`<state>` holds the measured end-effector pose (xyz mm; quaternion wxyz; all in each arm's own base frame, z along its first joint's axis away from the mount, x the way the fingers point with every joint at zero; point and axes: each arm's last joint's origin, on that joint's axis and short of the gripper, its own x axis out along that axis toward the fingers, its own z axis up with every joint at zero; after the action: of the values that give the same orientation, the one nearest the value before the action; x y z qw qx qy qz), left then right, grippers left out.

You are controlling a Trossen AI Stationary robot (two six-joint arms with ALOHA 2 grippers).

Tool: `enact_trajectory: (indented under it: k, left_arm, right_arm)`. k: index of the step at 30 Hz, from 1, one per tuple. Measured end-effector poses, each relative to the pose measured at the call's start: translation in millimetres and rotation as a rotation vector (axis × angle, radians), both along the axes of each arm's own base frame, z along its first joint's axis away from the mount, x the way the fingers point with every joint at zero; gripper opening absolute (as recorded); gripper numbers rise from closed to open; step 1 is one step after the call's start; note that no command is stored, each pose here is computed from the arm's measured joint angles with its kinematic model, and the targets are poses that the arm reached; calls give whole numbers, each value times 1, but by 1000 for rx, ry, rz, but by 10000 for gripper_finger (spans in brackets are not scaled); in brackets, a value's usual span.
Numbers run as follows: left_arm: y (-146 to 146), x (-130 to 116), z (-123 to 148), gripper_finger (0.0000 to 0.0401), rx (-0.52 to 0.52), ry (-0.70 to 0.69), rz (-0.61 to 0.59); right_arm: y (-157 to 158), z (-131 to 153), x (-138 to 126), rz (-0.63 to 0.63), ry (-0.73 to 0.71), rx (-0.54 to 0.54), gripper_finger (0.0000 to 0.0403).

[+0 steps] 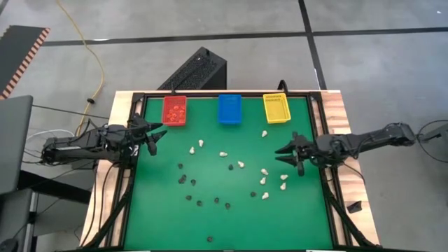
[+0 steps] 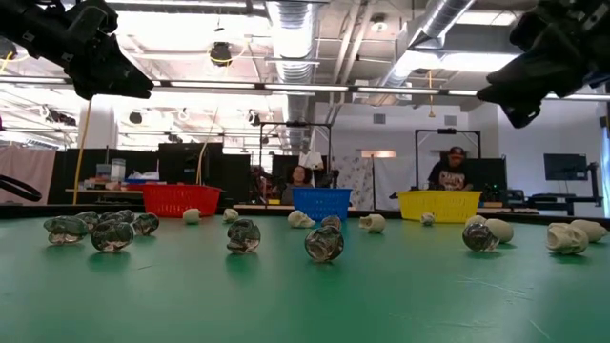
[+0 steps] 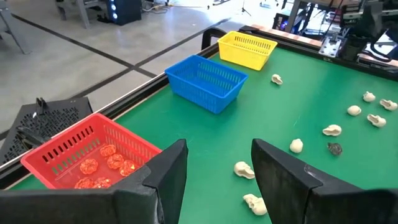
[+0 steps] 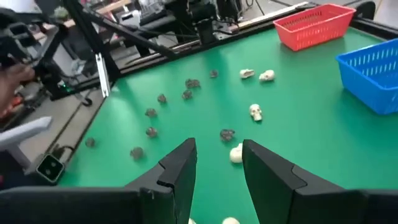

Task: Sort Halloween decoration
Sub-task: Put the white skull toy into the yellow bin

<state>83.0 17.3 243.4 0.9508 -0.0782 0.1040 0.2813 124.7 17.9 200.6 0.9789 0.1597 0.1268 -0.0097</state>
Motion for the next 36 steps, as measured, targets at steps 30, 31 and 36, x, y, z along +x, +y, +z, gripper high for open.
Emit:
enact_trajectory:
  k: [30, 31, 36]
  left_arm:
    - [0, 0, 0, 169, 0, 0, 0]
    - [0, 0, 0, 169, 0, 1, 0]
    - [0, 0, 0, 169, 0, 0, 0]
  right_arm:
    - [17, -45, 66, -127, 124, -144, 238]
    - [17, -47, 68, -133, 120, -145, 238]
    - [21, -59, 86, -131, 137, -159, 238]
